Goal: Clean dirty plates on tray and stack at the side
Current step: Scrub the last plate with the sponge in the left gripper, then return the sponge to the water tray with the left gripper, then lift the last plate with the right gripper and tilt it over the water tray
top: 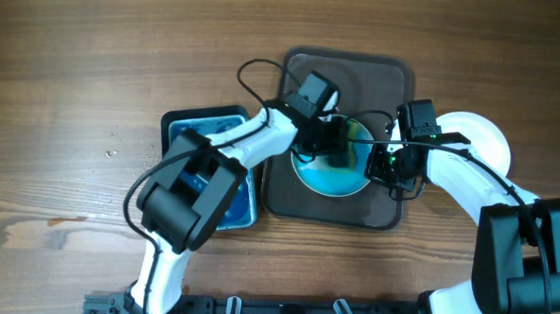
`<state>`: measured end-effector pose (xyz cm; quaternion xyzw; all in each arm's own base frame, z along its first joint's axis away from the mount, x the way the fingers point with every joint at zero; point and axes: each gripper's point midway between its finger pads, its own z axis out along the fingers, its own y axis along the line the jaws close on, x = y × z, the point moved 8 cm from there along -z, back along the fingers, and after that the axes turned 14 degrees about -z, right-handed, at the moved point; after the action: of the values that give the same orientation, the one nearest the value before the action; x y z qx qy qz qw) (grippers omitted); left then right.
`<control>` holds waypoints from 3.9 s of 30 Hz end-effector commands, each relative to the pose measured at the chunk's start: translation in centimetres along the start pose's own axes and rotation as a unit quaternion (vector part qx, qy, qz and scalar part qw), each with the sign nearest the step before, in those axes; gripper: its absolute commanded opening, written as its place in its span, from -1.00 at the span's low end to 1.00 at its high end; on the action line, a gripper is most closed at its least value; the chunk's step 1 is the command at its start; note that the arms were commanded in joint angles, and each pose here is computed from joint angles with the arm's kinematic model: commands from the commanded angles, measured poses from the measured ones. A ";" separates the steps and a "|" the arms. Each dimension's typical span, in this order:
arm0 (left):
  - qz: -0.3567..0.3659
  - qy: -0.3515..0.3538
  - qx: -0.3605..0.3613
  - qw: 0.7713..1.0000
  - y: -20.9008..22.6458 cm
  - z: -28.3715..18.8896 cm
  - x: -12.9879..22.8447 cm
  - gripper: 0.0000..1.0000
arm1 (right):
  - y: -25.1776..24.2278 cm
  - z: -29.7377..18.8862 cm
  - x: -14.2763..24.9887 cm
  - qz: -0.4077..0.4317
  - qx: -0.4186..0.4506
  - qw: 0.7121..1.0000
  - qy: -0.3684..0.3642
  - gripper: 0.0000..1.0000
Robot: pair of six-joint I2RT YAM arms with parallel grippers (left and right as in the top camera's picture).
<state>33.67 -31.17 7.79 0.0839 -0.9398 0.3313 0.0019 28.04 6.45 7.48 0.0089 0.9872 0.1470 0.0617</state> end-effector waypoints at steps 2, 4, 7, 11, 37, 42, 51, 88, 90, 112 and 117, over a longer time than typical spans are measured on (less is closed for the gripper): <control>-0.012 0.044 0.006 0.999 0.9 2.4 1.0 -0.92 | -1.5 1.2 1.3 -0.007 0.052 0.998 0.025 -0.91; -0.012 0.059 0.014 0.998 0.8 2.5 1.4 -0.92 | -1.5 1.2 1.3 -0.007 0.052 0.998 0.025 -0.91; 0.010 0.099 0.051 0.994 -0.1 2.5 2.3 -0.92 | -1.5 1.2 1.3 -0.008 0.052 0.998 0.025 -0.91; 0.030 0.136 0.076 0.987 -0.9 2.7 3.6 -0.92 | -1.5 1.2 1.3 -0.007 0.051 0.998 0.025 -0.91; -0.018 -0.008 -0.168 0.986 4.3 -6.7 0.7 -0.92 | -1.6 1.2 1.5 -0.006 0.052 0.998 0.030 -0.91; 0.001 -0.042 -0.091 0.995 0.5 -13.0 1.6 -0.92 | -1.6 1.2 1.5 -0.006 0.052 0.998 0.031 -0.91; -0.088 -0.121 -0.243 0.958 6.5 -21.1 1.6 -0.92 | -1.5 1.2 1.3 -0.011 0.051 0.998 0.025 -0.92; -0.278 -0.249 -0.145 0.917 15.2 -32.7 2.9 1.00 | 11.3 -13.8 -1.0 -0.198 0.064 0.971 -0.121 -0.91; -0.285 -0.276 -0.135 0.908 15.3 -34.4 3.9 1.00 | 13.7 -13.0 -0.8 -0.224 0.065 0.962 -0.141 -0.91; -0.285 -0.318 -0.118 0.897 15.0 -36.8 5.6 1.00 | 27.2 -11.7 5.8 -0.363 0.274 0.789 -0.413 -0.91; -0.285 -0.318 -0.118 0.897 15.0 -36.8 5.6 1.00 | 28.6 -12.6 7.4 -0.388 0.298 0.751 -0.444 -0.91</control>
<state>23.87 2.29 26.92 0.4490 -0.8607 0.1517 -0.1859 19.54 30.43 25.07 -0.3054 0.7957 -0.1505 0.5009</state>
